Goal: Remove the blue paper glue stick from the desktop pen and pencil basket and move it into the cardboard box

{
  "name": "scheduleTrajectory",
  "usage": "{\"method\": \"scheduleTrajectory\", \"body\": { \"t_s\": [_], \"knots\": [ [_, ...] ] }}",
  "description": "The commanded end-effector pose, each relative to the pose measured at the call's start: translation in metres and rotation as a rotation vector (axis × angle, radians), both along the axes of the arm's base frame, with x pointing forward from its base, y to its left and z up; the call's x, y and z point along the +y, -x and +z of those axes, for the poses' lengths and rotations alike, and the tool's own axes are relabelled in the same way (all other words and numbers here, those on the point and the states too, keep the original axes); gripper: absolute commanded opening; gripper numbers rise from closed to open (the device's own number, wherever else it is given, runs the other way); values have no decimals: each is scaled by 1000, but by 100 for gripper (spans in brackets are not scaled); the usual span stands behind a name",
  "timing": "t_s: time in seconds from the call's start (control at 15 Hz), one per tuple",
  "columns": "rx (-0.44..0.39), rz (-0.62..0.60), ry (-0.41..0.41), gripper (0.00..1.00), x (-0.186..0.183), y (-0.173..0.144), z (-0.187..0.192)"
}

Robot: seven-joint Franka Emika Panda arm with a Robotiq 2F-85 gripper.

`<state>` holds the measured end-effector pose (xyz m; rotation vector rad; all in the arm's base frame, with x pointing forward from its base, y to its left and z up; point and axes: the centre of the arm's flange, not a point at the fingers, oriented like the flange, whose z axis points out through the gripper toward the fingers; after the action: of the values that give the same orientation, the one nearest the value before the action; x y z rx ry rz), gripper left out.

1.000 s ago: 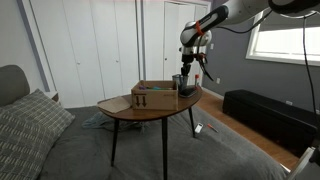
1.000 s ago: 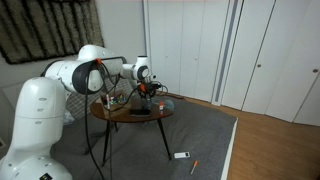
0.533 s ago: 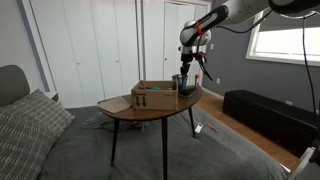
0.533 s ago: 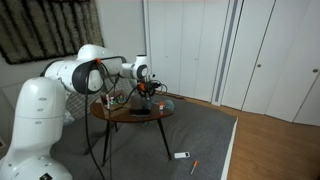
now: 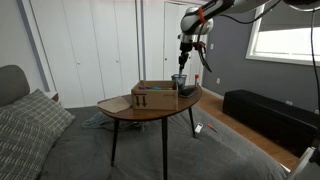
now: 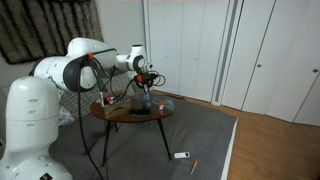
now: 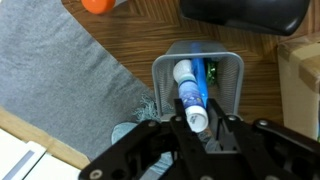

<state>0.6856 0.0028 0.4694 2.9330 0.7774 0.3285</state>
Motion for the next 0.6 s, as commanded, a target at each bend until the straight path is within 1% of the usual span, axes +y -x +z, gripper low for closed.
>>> {"method": "scheduleTrajectory", "body": {
  "t_s": [0.0,0.07,0.2,0.27,0.53],
  "knots": [
    [-46,-7,-6,7,7,19,34],
    [-63,0,-14,7,9,24,43],
    [-83,26,-62,7,16,34,61],
    [-95,50,-99,7,22,40,69],
    [-83,172,-290,7,57,62,85]
  ]
}}
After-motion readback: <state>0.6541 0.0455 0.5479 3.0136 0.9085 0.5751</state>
